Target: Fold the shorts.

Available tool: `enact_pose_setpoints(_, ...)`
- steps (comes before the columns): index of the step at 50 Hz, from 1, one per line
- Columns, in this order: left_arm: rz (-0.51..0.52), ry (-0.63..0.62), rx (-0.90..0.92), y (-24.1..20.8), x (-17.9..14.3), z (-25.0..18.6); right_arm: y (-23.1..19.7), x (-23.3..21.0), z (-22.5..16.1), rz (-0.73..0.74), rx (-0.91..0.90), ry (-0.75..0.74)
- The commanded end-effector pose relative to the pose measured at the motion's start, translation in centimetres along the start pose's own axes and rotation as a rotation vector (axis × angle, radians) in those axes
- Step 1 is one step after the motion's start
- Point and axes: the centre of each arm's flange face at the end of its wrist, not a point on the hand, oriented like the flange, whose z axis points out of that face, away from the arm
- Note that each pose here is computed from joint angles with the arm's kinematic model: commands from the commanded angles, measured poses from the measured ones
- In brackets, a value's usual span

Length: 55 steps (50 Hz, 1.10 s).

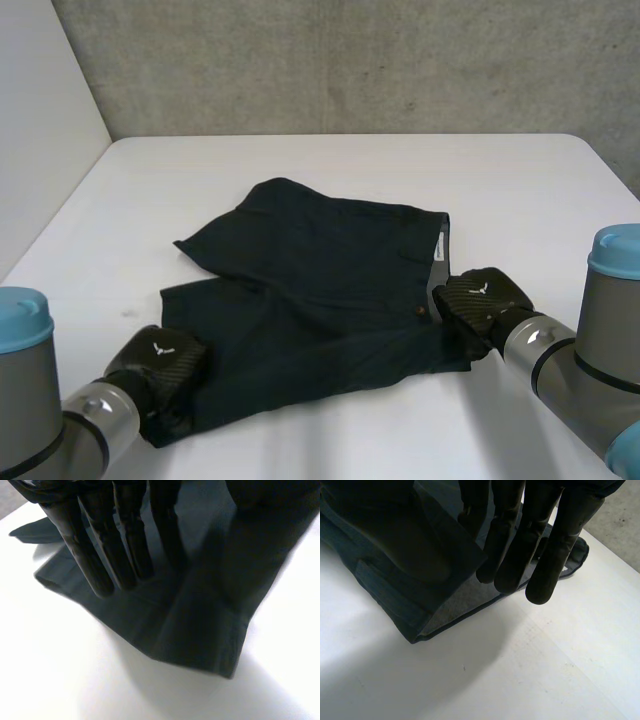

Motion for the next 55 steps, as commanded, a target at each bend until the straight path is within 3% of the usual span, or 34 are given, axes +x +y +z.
enact_pose_setpoints(1,0.019,-0.095,0.065,-1.3,-0.9,0.7,-0.2,0.1,-0.4,-0.016,0.004,-0.001)
enact_pose_setpoints(8,0.092,-0.081,0.13,-2.9,-0.5,-3.2,-2.1,0.5,-4.0,-0.166,-0.016,-0.014)
enact_pose_setpoints(13,0.237,0.006,-0.003,-1.3,0.6,-6.0,-0.9,-0.9,-9.5,-0.412,-0.236,-0.195)
enact_pose_setpoints(18,0.319,0.048,-0.026,-1.3,1.2,-6.6,-0.8,-0.6,-11.2,-0.449,-0.283,-0.238)
enact_pose_setpoints(24,0.336,-0.019,0.08,-3.8,0.3,-4.3,-2.3,0.4,-9.3,-0.335,-0.146,-0.171)
enact_pose_setpoints(29,0.33,-0.111,0.231,-7.6,-0.9,0.4,-2.3,1.2,-5.3,-0.214,-0.132,-0.15)
enact_pose_setpoints(40,0.332,-0.217,0.428,-14.1,-1.6,11.7,-4.4,5.4,0.7,-0.203,-0.022,0.141)
enact_pose_setpoints(48,0.358,-0.346,0.455,-15.6,-1.3,19.3,-4.5,7.4,6.6,-0.22,0.085,0.263)
enact_pose_setpoints(55,0.392,-0.325,0.474,-15.0,1.1,21.3,-3.7,7.8,9.8,-0.213,0.097,0.297)
